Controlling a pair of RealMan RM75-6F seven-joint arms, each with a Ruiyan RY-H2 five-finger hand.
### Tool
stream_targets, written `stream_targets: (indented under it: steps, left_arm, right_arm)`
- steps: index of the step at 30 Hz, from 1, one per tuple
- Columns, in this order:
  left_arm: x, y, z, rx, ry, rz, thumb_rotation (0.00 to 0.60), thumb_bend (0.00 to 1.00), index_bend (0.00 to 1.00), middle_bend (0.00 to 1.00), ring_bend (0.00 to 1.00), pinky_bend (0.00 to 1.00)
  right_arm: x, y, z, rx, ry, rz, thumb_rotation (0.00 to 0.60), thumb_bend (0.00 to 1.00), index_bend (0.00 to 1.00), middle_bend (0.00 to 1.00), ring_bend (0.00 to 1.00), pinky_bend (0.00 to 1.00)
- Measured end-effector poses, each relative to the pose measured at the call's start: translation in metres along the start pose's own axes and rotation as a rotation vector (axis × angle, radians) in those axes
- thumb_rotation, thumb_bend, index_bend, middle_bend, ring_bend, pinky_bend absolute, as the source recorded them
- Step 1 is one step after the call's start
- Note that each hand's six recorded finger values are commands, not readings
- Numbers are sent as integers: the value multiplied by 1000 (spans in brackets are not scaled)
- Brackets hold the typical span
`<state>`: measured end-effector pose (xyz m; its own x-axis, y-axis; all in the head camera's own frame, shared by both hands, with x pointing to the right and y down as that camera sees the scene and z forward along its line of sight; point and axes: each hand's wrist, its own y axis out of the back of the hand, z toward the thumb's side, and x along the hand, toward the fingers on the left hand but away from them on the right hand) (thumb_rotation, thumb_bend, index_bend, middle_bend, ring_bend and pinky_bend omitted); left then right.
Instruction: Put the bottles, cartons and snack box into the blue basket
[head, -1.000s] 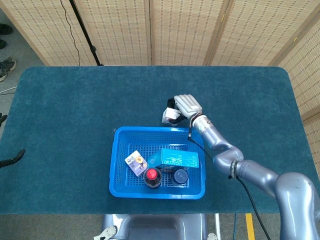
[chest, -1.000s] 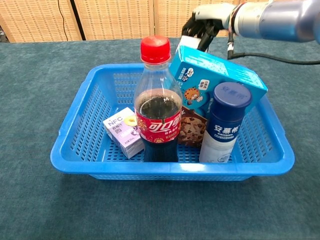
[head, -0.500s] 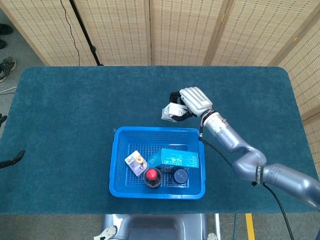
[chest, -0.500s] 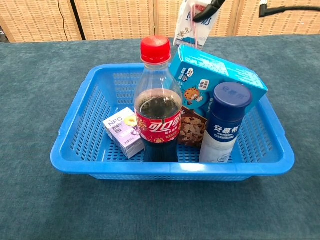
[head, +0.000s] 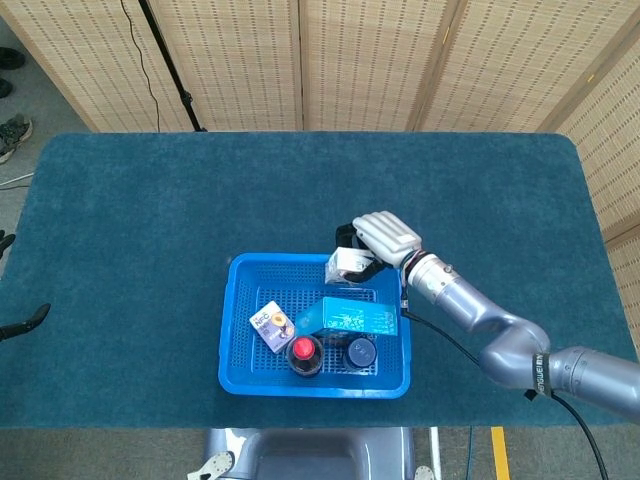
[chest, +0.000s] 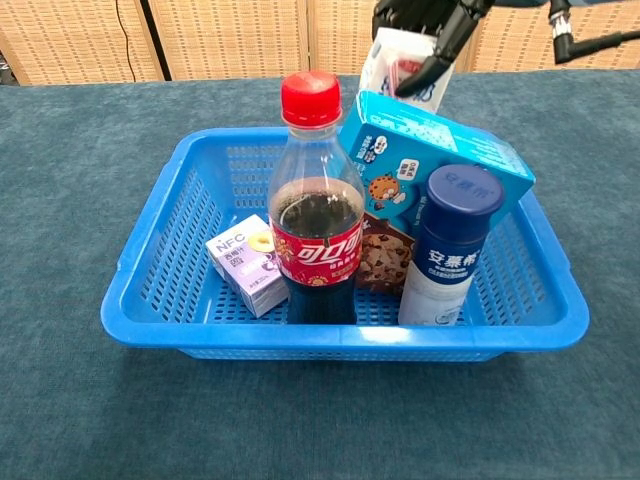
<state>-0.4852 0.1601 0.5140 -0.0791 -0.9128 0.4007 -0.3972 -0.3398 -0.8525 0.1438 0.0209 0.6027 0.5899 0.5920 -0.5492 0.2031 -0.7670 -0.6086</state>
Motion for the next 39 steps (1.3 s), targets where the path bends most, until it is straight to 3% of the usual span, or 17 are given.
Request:
stream_targets:
  steps: [3,5,8,10,13,16,19,23,26,31,39]
  left_arm:
    - [0,0,-1,-2,0,0,600,231,0,0,0,0]
    - [-1,1,-1,-4,1,-1,600,231,0,0,0,0]
    - [-1,1,-2,-5,2,-4,600,231,0,0,0,0]
    - [-1,0,-2,-9,3,-10,600,231,0,0,0,0]
    - [-1,-1,-2,-11,3,-19,600,232,0,0,0,0]
    - [-1,-1,-1,-4,1,-21,600,231,0,0,0,0]
    - [-2,-3,0,5,-1,-23,600,231,0,0,0,0]
    - [-5,-2,0,29,-2,-9,600,231,0,0,0,0]
    - [-10,2,-2,59,7,33,600,232,0,0,0,0]
    - [-22,-7,-13,105,42,38,600,231,0,0,0,0]
    - [-40,-19,-23,137,50,22,600,231,0,0,0,0]
  right_arm:
    - [2,-10,-7,32,-16,23,600,415,563,625,592,495]
    - [4,-16,-11,53,-26,39,600,347,467,561,536,494]
    - [7,-25,-18,83,-39,60,600,8,145,278,260,460]
    - [8,-26,-22,129,-42,59,600,0,63,125,105,394]
    - [11,-26,-29,210,-51,42,600,0,5,5,1,251]
    - [16,-27,-35,282,-66,24,600,0,0,0,0,118]
    - [24,-27,-39,329,-82,9,600,0,0,0,0,49]
    - [41,-15,-43,384,-100,-45,600,0,0,0,0,10]
    - [64,0,-53,458,-125,-127,600,0,0,0,0,0]
    - [128,9,-85,614,-217,-268,600,0,0,0,0,0]
    - [227,-22,-159,721,-425,-283,600,0,5,0,0,0]
